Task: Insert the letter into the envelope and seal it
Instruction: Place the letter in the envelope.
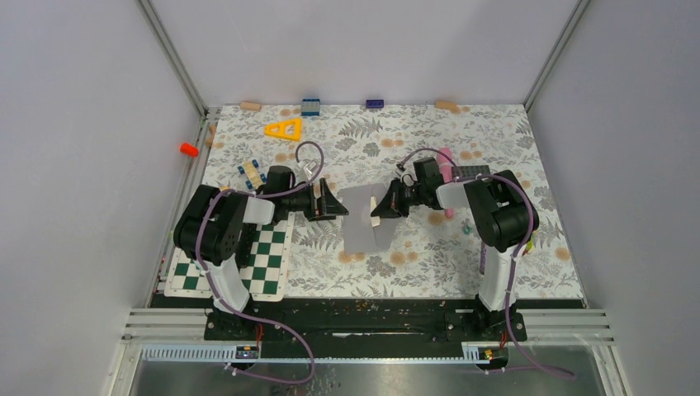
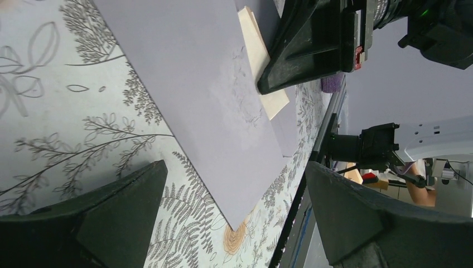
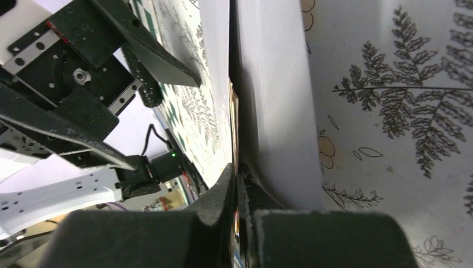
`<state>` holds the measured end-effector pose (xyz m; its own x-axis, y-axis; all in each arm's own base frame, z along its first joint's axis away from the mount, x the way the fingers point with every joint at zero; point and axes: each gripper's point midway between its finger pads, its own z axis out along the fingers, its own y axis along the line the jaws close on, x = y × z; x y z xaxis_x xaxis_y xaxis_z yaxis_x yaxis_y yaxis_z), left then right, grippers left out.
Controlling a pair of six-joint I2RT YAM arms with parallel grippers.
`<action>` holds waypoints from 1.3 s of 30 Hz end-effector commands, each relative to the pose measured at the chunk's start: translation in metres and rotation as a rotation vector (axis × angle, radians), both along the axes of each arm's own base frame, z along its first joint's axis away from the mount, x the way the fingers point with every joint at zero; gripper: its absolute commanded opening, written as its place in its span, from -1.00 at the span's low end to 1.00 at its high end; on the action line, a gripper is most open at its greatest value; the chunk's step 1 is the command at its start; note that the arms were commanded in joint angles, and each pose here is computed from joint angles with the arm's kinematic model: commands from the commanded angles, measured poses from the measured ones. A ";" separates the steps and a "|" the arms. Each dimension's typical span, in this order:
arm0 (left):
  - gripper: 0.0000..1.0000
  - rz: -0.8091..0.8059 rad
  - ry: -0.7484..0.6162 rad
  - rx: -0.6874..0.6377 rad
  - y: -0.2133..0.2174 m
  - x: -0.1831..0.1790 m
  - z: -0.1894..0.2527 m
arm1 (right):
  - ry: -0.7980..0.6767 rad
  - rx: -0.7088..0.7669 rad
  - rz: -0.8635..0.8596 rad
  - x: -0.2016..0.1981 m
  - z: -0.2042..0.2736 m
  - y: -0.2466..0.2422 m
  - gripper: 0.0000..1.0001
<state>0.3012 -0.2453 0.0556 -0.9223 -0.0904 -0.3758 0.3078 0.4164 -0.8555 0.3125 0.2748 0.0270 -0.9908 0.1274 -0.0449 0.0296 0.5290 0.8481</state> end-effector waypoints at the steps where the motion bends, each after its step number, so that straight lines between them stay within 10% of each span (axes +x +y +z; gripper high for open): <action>1: 0.98 -0.032 -0.092 -0.015 0.004 0.001 0.018 | -0.001 0.115 -0.008 0.006 0.014 0.006 -1.00; 22: 0.95 -0.002 -0.006 0.028 0.003 -0.003 -0.020 | -0.001 0.256 -0.006 0.010 0.028 0.017 -1.00; 39: 0.14 -0.051 -0.005 -0.154 -0.013 -0.008 0.012 | -0.082 0.158 0.020 0.008 0.026 0.008 -1.00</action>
<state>0.2887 -0.2567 0.0482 -0.9445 -0.0865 -0.3168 0.2698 0.3455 -0.8988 0.3165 0.2851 0.0370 -0.9896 0.1437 -0.0107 0.0437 0.3696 0.9282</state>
